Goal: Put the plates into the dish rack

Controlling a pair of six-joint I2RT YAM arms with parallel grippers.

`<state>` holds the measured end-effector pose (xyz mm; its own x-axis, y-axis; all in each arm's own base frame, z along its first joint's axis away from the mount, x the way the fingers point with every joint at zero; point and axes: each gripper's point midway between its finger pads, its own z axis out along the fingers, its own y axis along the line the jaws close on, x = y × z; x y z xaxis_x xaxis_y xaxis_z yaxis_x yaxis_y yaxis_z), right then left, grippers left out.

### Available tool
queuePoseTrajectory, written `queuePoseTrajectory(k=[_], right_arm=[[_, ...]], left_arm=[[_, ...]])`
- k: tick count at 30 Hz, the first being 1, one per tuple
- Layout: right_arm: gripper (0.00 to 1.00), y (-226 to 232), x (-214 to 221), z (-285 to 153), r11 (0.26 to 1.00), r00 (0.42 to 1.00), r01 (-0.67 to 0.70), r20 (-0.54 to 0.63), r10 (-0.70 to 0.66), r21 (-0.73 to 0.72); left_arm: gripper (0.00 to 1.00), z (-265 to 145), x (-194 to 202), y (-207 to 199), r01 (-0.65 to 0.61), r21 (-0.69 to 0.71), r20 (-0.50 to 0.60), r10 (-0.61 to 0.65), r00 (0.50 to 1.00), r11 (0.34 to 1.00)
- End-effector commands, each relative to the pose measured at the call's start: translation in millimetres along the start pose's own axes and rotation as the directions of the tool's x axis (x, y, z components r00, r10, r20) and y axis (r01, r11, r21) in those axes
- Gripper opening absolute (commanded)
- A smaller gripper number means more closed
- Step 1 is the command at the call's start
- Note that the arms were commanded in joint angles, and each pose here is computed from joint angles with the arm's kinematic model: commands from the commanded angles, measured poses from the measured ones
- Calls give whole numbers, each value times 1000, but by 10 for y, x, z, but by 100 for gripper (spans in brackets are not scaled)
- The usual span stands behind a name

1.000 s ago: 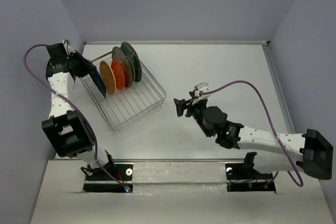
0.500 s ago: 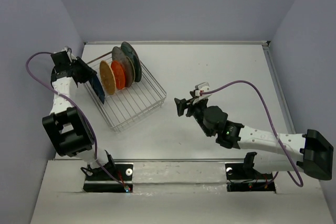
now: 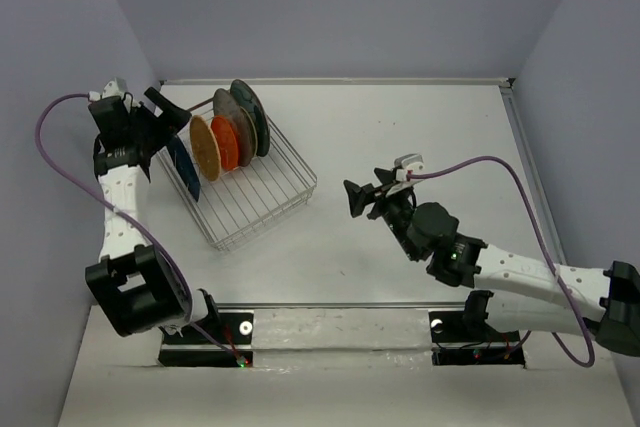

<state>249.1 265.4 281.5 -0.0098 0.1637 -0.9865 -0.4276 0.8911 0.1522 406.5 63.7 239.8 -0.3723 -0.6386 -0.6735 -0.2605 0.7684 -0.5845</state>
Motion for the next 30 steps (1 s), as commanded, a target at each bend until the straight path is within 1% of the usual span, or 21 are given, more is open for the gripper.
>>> queuePoseTrajectory(k=[1, 3, 4, 6, 7, 8, 10, 11, 12, 13, 14, 15, 16, 17, 18, 19, 20, 23, 26, 29, 30], right_arm=[[77, -139, -288, -121, 998, 997, -56, 55, 54, 25], [77, -200, -448, -217, 996, 993, -89, 84, 86, 23], [77, -223, -509, -253, 995, 991, -101, 95, 98, 22], [77, -277, -625, -331, 993, 988, -116, 106, 113, 23], [77, -325, -773, -413, 988, 980, -152, 135, 149, 16], [77, -360, -843, -459, 986, 977, -164, 144, 160, 18], [78, -418, -974, -569, 980, 968, -198, 157, 194, 8], [79, -492, -1131, -696, 972, 953, -235, 196, 232, -11], [80, -533, -1157, -760, 971, 950, -240, 200, 238, -16], [82, -625, -1284, -892, 960, 931, -278, 236, 277, -30], [82, -643, -1258, -892, 961, 935, -275, 229, 272, -18], [86, -740, -1313, -1006, 956, 926, -293, 243, 288, -16], [90, -835, -1358, -1065, 947, 915, -322, 259, 309, 8], [93, -927, -1382, -1158, 941, 908, -338, 269, 322, 16], [96, -1014, -1377, -1198, 936, 904, -350, 277, 324, 46], [99, -1056, -1386, -1233, 929, 897, -367, 285, 339, 52], [100, -1096, -1330, -1248, 929, 902, -363, 277, 332, 70], [100, -1204, -1161, -1271, 915, 903, -383, 263, 341, 127], [100, -1181, -1038, -1223, 912, 907, -384, 241, 345, 142], [100, -1105, -915, -1140, 924, 925, -353, 201, 321, 147], [100, -1097, -891, -1119, 927, 931, -342, 193, 311, 155]], left_arm=[[99, -277, -208, -379, -48, 100, 107, 37, 994, 994], [99, -398, -241, -507, -67, 122, 136, 50, 989, 990], [99, -562, -292, -647, -93, 149, 177, 66, 982, 985], [99, -726, -248, -879, -132, 191, 213, 90, 973, 973], [99, -956, -277, -1053, -167, 232, 267, 102, 958, 958], [99, -1055, -236, -1167, -187, 267, 283, 108, 953, 945], [99, -1247, -71, -1428, -219, 367, 305, 105, 946, 904], [99, -1429, 50, -1510, -243, 420, 323, 106, 940, 875], [99, -1562, 108, -1639, -268, 475, 348, 101, 932, 838], [99, -1803, 149, -1708, -286, 516, 380, 84, 921, 807], [99, -1866, 196, -1698, -291, 526, 389, 78, 918, 799], [99, -1855, 316, -1626, -288, 531, 377, 82, 923, 797], [99, -2042, 367, -1638, -321, 550, 410, 86, 908, 771], [99, -1998, 490, -1554, -322, 551, 397, 97, 912, 770], [99, -2029, 576, -1531, -339, 562, 399, 111, 910, 755], [99, -2160, 637, -1536, -371, 579, 427, 118, 897, 726], [99, -2186, 745, -1530, -389, 601, 419, 139, 897, 699], [99, -2157, 991, -1410, -428, 610, 413, 193, 890, 667], [99, -2105, 1101, -1352, -441, 603, 400, 226, 888, 665], [99, -1951, 1202, -1231, -447, 572, 385, 256, 886, 688], [99, -1909, 1318, -1229, -442, 590, 361, 270, 893, 675]])
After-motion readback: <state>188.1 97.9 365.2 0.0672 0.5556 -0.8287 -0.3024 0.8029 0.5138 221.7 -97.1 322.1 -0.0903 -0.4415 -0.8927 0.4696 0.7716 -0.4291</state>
